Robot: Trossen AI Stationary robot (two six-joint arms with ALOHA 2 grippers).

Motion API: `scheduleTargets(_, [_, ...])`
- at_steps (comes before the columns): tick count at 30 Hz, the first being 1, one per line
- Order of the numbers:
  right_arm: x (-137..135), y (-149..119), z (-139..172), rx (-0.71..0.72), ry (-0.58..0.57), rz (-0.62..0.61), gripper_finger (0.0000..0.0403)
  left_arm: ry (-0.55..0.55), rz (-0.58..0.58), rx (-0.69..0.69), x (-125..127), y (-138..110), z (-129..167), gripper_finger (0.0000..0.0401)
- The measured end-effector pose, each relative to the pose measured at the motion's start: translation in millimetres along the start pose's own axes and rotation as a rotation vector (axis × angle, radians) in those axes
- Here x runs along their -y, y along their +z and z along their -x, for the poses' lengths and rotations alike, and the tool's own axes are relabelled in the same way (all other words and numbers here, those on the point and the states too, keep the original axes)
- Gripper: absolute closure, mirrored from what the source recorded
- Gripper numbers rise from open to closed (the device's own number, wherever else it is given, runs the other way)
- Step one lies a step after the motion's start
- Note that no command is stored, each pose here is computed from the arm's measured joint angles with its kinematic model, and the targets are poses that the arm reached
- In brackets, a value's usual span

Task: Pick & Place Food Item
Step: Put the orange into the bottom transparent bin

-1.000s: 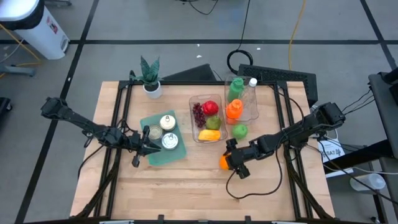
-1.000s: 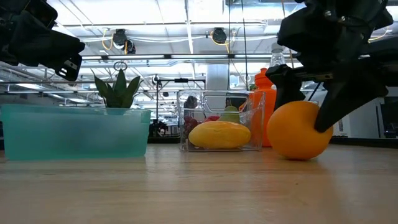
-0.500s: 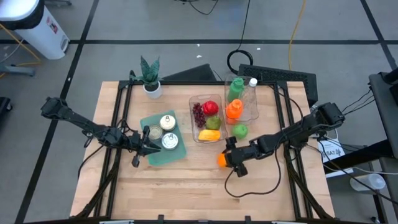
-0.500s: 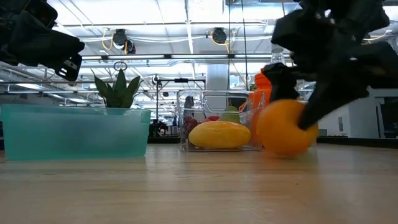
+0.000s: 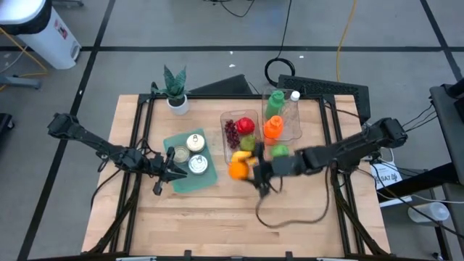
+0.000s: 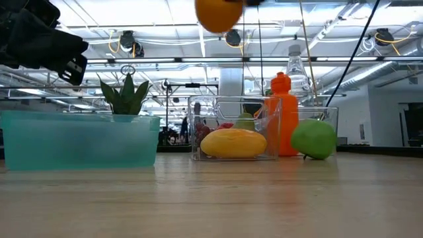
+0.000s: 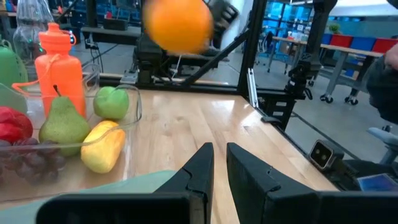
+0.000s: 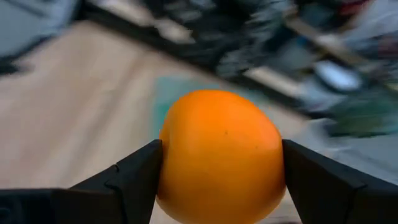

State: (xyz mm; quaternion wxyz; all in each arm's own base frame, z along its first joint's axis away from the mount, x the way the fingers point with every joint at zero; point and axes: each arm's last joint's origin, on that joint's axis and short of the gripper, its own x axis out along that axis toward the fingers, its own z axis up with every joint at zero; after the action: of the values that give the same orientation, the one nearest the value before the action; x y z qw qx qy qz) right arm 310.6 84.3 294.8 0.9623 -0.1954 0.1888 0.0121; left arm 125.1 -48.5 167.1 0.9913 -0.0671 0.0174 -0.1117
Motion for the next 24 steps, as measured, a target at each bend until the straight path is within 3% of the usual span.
scheduleTargets(5, [58, 17, -10, 0.01, -0.162, 0.015, 0.0119, -0.001, 0.001, 0.006, 0, 1, 0, 0.035])
scheduleTargets(13, [140, -46, -44, -0.204, -0.179, -0.172, 0.0119, -0.001, 0.0, 0.002, 0, 0, 0, 0.035])
scheduleTargets(18, [152, -87, -71, -0.331, -0.149, -0.226, 0.0111, -0.013, 0.002, -0.005, 2, -1, 0, 0.035])
scheduleTargets(24, [143, -108, -89, -0.392, -0.024, -0.24, 0.0073, -0.032, -0.008, -0.008, 4, -1, 1, 0.035])
